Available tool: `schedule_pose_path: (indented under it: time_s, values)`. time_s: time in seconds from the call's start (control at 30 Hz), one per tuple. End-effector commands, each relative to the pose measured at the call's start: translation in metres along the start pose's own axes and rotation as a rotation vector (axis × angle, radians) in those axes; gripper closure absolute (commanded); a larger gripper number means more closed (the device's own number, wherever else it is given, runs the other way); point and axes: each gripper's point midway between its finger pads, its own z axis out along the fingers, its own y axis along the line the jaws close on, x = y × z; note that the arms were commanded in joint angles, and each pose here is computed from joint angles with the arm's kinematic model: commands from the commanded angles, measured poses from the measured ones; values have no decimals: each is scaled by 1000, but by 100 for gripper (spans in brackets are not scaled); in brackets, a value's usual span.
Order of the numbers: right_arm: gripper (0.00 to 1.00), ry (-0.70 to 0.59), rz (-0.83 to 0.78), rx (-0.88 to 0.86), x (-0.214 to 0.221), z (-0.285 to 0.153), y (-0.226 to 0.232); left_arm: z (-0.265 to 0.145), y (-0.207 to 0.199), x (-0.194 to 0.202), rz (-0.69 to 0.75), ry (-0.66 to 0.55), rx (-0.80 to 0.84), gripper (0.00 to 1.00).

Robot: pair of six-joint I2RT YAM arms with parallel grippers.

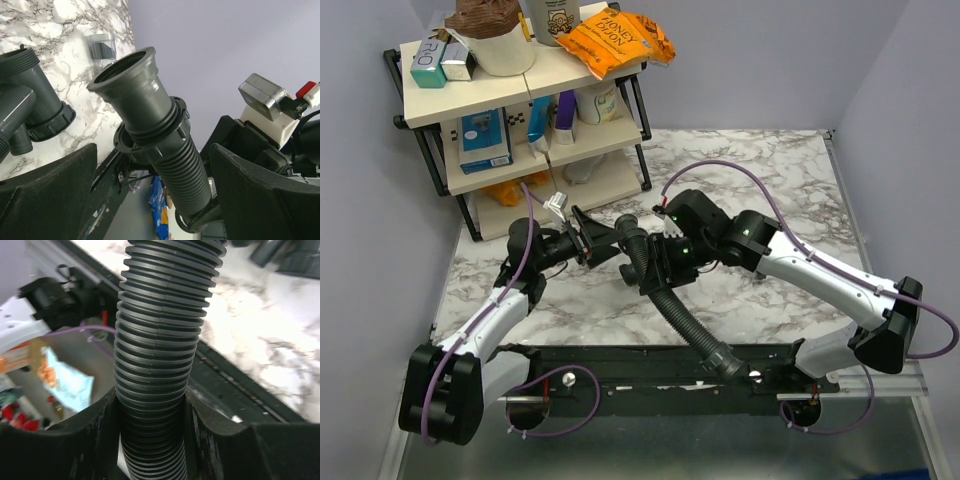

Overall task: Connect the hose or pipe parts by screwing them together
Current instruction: Pick up the pipeline from the center of the board.

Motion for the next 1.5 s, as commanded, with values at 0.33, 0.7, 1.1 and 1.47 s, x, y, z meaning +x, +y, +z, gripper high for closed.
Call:
schedule_pose_path:
  time_s: [0.33,0.7,1.1,1.47]
  values:
    - [99,145,131,22,-19,16,23,-18,24,20,-80,-57,-115,1]
    - [99,157,134,53,-29,33,13,-20,47,17,-203,-96,-225,1]
    - [99,190,97,-41,-22,50,30,-17,39,7,-233,-114,-193,1]
    - [99,214,87,-131,-14,45,56,-19,45,4,-152,-140,-176,1]
